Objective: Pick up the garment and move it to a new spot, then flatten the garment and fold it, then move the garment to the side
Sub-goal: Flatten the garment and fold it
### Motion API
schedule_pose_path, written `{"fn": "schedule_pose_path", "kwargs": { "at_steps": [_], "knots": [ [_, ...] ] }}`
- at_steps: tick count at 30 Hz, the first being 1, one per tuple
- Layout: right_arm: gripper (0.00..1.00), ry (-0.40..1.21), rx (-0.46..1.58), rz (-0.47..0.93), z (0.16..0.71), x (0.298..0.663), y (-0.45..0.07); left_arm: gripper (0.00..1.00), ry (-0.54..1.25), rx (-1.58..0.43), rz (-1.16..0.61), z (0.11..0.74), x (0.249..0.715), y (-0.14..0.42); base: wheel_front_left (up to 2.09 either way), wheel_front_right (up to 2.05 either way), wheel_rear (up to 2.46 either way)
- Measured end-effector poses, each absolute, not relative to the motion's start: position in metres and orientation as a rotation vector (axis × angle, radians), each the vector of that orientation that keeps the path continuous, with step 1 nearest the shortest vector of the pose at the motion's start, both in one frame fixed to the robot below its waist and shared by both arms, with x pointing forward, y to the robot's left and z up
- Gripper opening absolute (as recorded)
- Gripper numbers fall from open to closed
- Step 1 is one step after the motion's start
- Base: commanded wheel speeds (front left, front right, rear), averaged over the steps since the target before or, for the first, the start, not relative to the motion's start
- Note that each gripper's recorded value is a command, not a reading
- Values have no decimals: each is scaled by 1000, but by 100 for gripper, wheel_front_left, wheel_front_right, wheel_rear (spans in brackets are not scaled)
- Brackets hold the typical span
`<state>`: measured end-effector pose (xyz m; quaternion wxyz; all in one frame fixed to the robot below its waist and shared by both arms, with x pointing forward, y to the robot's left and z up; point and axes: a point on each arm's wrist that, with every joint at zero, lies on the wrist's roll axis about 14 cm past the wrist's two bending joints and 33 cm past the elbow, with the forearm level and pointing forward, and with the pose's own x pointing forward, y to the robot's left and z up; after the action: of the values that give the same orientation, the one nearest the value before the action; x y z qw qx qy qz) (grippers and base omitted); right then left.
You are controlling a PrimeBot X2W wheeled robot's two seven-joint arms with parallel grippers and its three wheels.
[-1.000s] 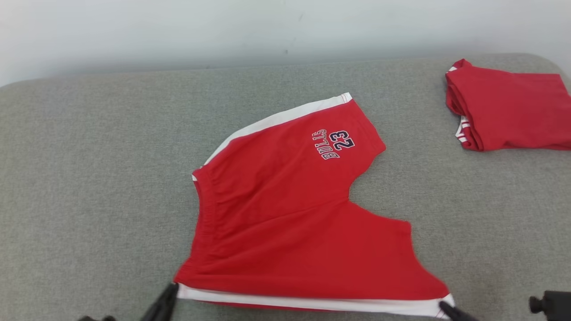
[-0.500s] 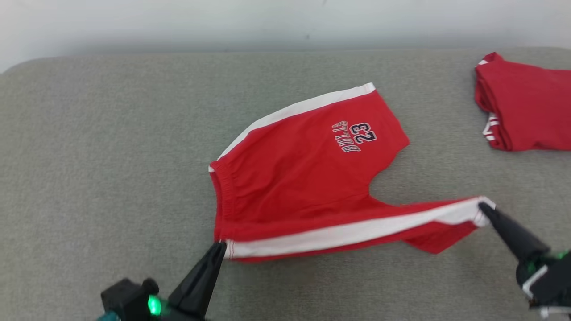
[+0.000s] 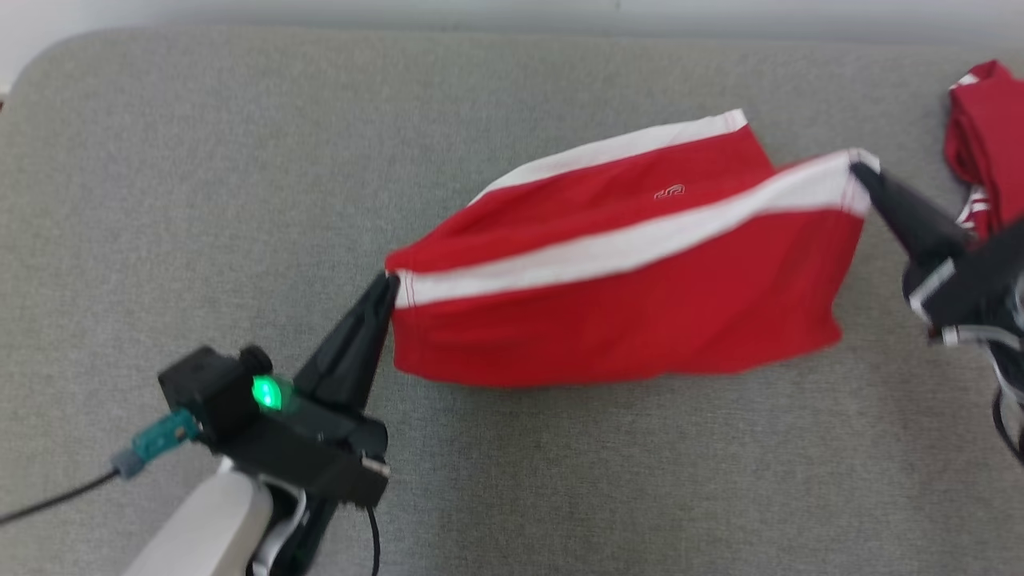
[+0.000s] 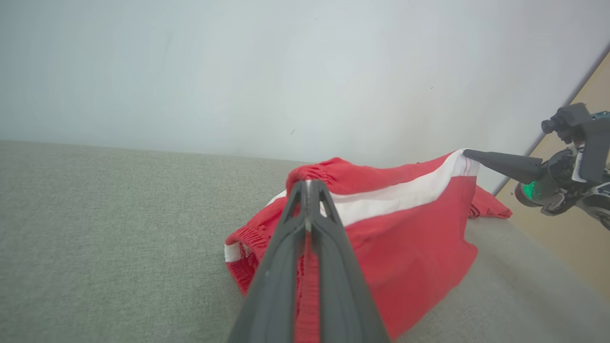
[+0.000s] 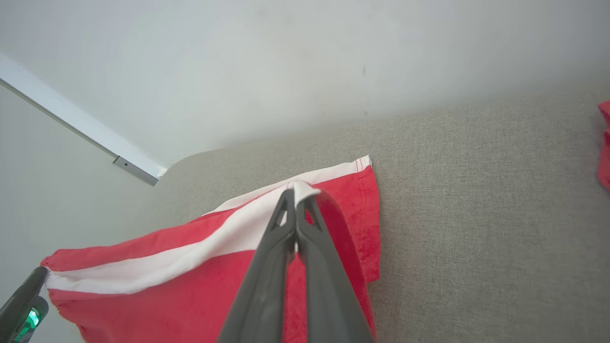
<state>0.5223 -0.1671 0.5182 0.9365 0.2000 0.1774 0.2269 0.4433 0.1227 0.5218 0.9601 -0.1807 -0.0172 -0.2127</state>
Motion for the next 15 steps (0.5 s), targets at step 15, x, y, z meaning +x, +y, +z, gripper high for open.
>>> {"fn": "schedule_pose_path", "kwargs": {
  "at_steps": [15],
  "knots": [
    [0, 392, 204, 412, 480, 633, -138, 0, 35, -302, -375, 483, 507, 134, 0, 0, 0]
  ]
}}
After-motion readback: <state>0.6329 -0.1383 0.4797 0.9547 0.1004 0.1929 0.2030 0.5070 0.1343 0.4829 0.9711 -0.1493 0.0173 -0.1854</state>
